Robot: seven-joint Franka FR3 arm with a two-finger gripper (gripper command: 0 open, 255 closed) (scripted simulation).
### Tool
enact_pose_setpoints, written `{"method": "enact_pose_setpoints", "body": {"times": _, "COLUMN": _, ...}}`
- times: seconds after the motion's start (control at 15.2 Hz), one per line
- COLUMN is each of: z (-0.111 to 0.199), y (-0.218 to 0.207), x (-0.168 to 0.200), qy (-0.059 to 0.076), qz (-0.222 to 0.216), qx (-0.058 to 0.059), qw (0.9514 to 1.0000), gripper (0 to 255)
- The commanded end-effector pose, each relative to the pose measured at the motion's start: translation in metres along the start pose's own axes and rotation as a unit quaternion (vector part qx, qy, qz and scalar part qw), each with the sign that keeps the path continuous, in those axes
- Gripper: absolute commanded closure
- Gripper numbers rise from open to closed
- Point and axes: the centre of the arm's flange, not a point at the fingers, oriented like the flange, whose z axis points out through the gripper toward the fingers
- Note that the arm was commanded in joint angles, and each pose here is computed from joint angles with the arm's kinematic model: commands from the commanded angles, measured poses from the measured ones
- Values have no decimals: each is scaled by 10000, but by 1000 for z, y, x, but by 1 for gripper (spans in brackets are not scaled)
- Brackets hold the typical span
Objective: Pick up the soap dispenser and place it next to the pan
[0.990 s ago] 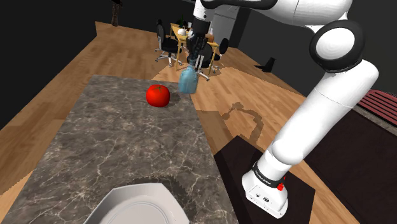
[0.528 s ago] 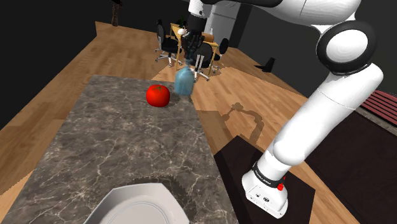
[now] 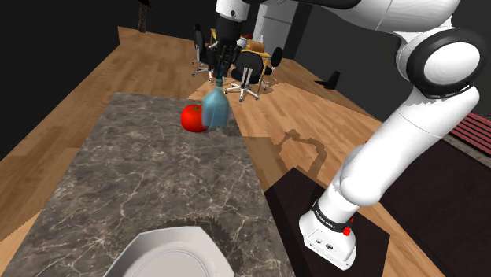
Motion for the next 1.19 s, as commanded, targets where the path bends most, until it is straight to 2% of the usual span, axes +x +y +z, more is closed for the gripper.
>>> {"method": "enact_pose_setpoints", "body": {"times": 0.0, "z": -1, "y": -24, "x": -10, "qy": 3, "qz": 8, "qx": -2, "qw": 10000, "gripper": 255}}
{"method": "enact_pose_setpoints", "body": {"times": 1.12, "z": -10, "y": -240, "x": -71, "qy": 3, "qz": 8, "qx": -2, "qw": 10000, "gripper": 255}}
